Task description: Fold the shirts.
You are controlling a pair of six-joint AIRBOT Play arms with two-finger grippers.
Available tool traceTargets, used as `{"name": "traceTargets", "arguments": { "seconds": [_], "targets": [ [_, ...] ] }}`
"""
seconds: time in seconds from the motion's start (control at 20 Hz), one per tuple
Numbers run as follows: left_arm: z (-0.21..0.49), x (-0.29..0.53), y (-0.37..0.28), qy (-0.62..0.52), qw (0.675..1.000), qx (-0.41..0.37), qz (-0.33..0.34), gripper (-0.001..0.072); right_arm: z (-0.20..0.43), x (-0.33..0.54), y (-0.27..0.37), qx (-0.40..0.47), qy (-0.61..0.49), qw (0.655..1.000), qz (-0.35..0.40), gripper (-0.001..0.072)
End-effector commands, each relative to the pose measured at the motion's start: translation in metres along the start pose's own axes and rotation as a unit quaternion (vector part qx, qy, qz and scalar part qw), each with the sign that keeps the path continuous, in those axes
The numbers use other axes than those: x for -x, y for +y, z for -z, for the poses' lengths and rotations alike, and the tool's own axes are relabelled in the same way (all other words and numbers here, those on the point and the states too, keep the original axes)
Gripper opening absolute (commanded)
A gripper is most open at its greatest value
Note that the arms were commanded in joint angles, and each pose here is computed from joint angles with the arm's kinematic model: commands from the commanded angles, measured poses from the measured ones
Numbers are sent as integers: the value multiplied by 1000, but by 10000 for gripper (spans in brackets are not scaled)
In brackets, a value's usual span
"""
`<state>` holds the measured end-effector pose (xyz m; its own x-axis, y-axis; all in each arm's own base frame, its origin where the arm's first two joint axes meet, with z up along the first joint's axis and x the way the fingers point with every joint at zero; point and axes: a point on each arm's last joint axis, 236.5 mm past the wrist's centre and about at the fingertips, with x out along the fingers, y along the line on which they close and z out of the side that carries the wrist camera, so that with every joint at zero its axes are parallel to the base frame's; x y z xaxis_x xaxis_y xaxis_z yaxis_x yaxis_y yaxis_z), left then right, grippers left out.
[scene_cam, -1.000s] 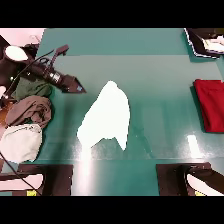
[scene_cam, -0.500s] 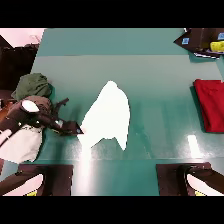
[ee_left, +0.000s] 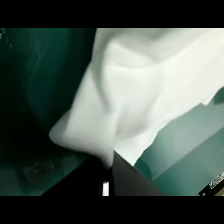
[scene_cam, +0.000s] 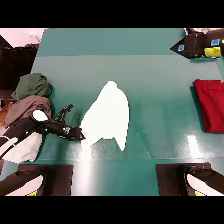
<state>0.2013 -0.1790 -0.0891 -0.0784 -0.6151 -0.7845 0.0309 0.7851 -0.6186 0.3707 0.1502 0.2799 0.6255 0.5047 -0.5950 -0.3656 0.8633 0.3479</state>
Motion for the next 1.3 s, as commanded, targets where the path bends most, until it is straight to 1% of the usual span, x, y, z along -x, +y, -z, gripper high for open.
{"name": "traceTargets", "arguments": {
  "seconds": [0.0, 0.1, 0.25, 0.3, 0.35, 0.4, 0.45, 0.55, 0.75, 1.05, 1.15, 1.25],
  "targets": [
    [-3, 15, -23, 13, 999, -26, 22, 22, 11, 0, -1, 0, 22, 1000, 1, 17],
    [-21, 44, -39, -1, 996, -84, 3, 22, 31, -8, -5, -8, 58, 998, 0, 18],
    [-53, 100, -71, -47, 984, -168, -31, 23, 93, -41, -23, -45, 152, 987, 1, 20],
    [-62, 116, -82, -62, 980, -187, -36, 23, 120, -56, -28, -62, 182, 981, 0, 52],
    [-71, 130, -93, -80, 975, -203, -41, 23, 148, -73, -28, -82, 211, 974, -10, 308],
    [-78, 141, -102, -96, 973, -207, -42, 23, 174, -88, -25, -105, 230, 967, -24, 546],
    [-83, 149, -109, -108, 970, -213, -41, 23, 197, -104, -19, -132, 240, 961, -42, 581],
    [-87, 155, -114, -118, 968, -218, -42, 23, 228, -132, -2, -166, 231, 955, -79, 580],
    [-87, 155, -112, -117, 970, -206, -43, 23, 257, -172, 20, -212, 207, 950, -102, 580],
    [-81, 154, -111, -104, 972, -205, -43, 23, 296, -227, 44, -201, 269, 936, -103, 567],
    [-79, 153, -111, -99, 973, -205, -42, 23, 303, -241, 49, -196, 285, 932, -104, 463],
    [-78, 153, -111, -97, 973, -205, -42, 23, 309, -249, 51, -190, 298, 930, -104, 394]
  ]
}}
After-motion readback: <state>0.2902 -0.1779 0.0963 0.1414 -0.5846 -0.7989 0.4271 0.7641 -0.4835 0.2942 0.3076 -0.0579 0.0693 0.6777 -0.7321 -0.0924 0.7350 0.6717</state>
